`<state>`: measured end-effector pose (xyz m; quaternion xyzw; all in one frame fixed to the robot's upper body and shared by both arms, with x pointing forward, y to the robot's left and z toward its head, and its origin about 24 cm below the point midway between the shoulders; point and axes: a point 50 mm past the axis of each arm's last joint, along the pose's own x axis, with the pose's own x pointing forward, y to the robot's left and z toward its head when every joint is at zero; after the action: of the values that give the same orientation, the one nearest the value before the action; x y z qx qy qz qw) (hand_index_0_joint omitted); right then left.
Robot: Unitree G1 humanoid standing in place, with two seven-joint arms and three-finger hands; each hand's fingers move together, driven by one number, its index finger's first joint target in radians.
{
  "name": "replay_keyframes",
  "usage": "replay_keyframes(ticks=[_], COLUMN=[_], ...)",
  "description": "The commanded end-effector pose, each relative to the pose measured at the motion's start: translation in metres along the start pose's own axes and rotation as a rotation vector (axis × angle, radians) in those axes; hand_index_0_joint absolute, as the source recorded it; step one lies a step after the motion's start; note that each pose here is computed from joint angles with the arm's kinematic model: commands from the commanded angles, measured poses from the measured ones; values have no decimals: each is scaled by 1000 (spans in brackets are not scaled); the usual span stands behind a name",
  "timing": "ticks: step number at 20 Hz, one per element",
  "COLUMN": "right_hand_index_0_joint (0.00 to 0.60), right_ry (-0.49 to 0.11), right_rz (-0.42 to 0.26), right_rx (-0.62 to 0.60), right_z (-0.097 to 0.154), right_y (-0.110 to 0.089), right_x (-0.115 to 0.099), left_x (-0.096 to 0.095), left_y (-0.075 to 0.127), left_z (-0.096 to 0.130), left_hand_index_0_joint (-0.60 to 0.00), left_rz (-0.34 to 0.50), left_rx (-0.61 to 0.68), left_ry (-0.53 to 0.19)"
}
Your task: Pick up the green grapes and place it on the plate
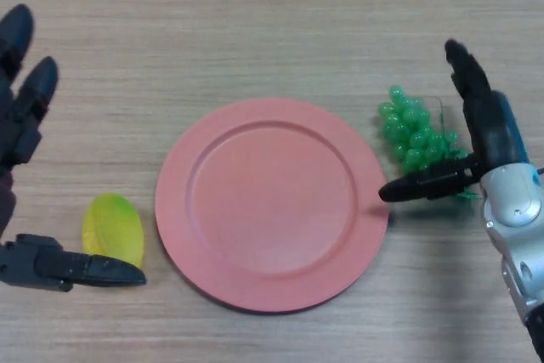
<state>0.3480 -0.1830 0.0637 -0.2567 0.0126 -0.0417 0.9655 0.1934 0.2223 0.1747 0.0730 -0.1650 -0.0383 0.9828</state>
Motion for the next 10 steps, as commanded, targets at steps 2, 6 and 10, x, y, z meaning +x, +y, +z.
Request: replay_keyframes(ticks=[2, 6, 10], right_hand_index_0_joint=[300, 600, 600], right_ry=[-230, -169, -162], right_rz=[-164, -106, -48], right_rx=[-44, -254, -312], right_z=[40, 22, 18], right_y=[-37, -34, -25], right_x=[14, 17, 12], left_x=[-4, -7, -9], left_y=[9, 12, 11], left_z=[27, 27, 25], left_hand_index_0_joint=[0, 0, 0], left_rz=[27, 53, 62], left_rx=[89, 107, 104], left_ry=[-194, -193, -190])
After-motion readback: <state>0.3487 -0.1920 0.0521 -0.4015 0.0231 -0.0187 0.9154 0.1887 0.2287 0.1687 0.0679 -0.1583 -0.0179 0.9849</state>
